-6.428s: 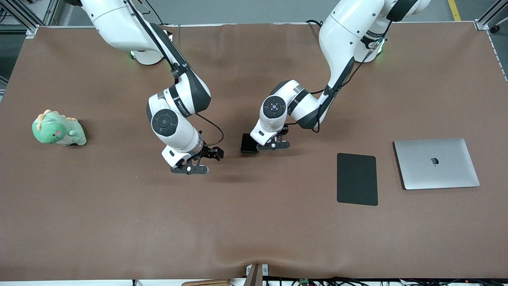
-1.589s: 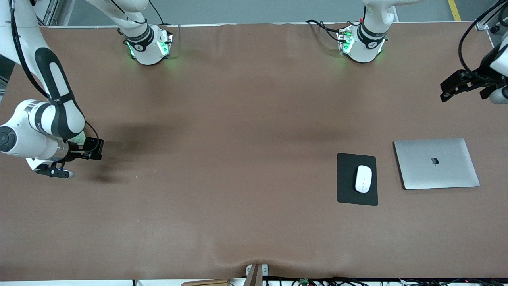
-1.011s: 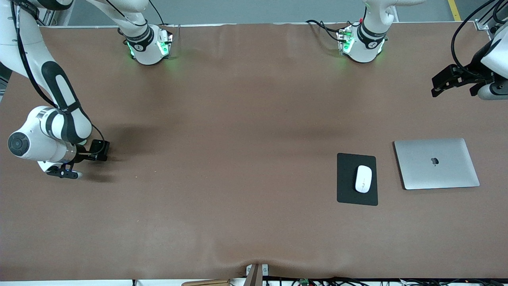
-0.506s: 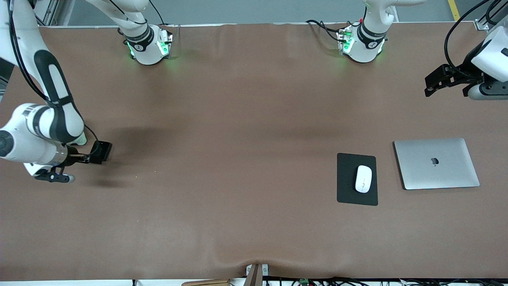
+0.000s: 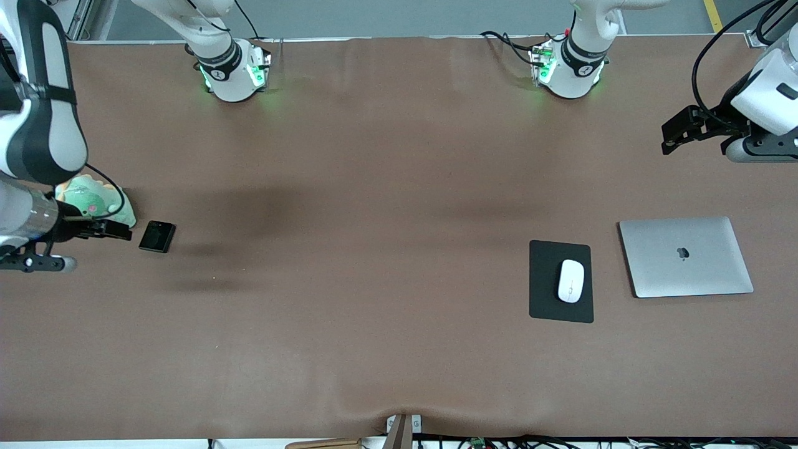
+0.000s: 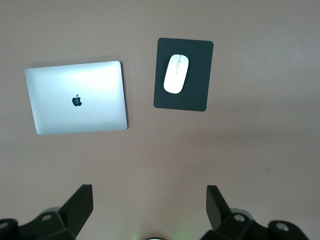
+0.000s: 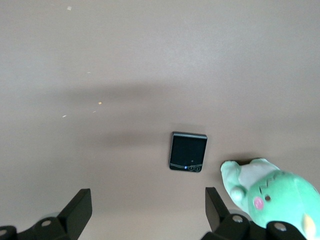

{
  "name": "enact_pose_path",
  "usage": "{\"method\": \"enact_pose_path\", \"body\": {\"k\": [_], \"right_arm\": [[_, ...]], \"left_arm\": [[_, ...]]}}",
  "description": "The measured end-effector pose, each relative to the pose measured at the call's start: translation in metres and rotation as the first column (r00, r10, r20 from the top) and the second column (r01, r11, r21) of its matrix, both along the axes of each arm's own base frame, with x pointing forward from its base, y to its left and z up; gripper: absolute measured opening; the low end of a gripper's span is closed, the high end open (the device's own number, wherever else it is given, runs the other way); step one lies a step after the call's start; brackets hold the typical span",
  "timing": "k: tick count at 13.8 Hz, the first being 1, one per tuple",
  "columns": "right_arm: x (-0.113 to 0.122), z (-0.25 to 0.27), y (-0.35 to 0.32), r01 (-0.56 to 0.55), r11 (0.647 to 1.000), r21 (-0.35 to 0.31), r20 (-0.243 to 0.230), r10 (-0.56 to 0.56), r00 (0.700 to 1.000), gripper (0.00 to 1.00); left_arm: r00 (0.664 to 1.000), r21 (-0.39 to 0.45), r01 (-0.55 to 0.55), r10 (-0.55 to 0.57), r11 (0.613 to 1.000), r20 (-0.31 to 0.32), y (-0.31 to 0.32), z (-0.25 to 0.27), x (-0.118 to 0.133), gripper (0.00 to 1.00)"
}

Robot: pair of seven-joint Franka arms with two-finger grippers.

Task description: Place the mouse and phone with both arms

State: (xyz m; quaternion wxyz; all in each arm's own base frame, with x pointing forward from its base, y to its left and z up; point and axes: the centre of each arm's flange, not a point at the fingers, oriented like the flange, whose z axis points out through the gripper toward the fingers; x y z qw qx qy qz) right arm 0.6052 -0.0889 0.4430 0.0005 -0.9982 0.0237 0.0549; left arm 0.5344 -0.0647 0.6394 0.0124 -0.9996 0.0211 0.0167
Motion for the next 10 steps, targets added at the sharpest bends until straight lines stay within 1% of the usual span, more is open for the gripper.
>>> {"method": "enact_pose_path", "body": {"k": [2,4,6,8,10], "right_arm": [[-0.01,0.037,0.008,0.007,1.0,0.028,0.015,-0.008,1.0,1.0],[-0.019,0.071,0.021,0.033,0.998,0.048,-0.007,-0.033,0.999,1.0],[-0.024,0.1,0.044,0.052,0.998,0.045,-0.026,-0.051,0.998,1.0],[-0.027,0.119,0.071,0.035,0.998,0.043,-0.022,-0.034,0.999,1.0],[-0.038,0.135,0.101,-0.009,0.999,0.042,-0.035,0.01,0.999,1.0]], "left_arm": [[1.0,-0.002,0.0,0.0,1.0,-0.004,0.0,-0.004,0.003,1.0],[1.0,-0.003,0.0,0.0,1.0,-0.008,0.0,-0.008,0.006,1.0],[1.0,-0.003,-0.002,0.002,1.0,-0.009,0.001,-0.01,0.008,1.0],[1.0,-0.003,-0.006,0.006,1.0,-0.009,0.003,-0.01,0.008,1.0],[1.0,-0.003,-0.008,0.008,1.0,-0.009,0.004,-0.01,0.008,1.0]]}}
